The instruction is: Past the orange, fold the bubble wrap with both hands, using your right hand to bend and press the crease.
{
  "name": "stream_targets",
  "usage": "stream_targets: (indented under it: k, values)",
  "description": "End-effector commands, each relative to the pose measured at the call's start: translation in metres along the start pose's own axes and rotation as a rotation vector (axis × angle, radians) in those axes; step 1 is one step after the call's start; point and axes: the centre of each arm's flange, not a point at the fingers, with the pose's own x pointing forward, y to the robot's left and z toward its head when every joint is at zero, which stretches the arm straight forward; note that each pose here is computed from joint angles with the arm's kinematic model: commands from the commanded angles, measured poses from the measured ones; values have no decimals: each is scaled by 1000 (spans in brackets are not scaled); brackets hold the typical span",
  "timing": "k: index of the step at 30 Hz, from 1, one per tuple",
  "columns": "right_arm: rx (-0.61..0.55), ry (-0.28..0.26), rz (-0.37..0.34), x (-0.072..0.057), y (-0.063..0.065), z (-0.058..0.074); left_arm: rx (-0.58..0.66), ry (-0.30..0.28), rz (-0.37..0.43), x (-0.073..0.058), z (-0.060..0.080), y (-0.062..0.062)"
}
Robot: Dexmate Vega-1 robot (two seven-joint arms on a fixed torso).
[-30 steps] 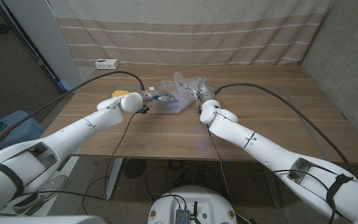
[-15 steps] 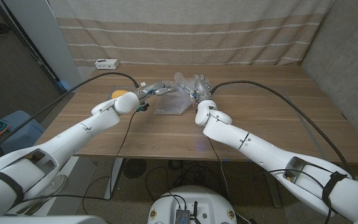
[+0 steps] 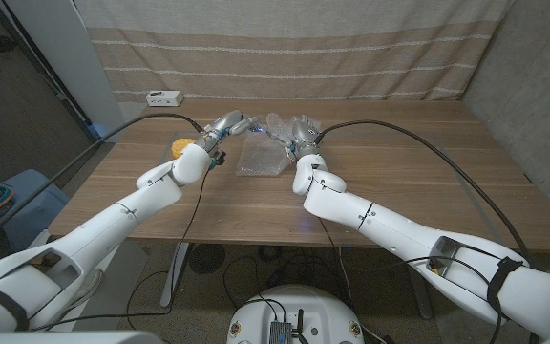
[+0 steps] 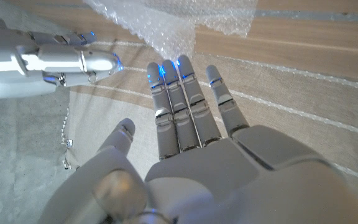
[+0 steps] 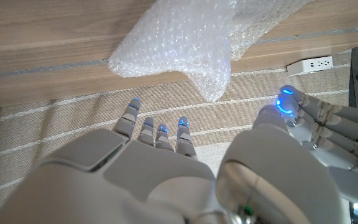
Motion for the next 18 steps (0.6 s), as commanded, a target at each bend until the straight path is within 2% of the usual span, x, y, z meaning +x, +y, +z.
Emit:
stream_targets:
  k: [1,4,9,13,18]
  values:
    - [-46,0,7,14,12,9,80,78,375,-43,9,29]
    - [-54,-3,-2,17,15,13,134,121,489,-55,14,34]
    - [-74,-16,-13,21,22,21,86,150,613,-71,18,41]
    - [-94,-12,-32,28,28,27,34,99,651,-81,21,43]
    - [-131,7,-93,38,35,31,-6,13,667,-93,27,44]
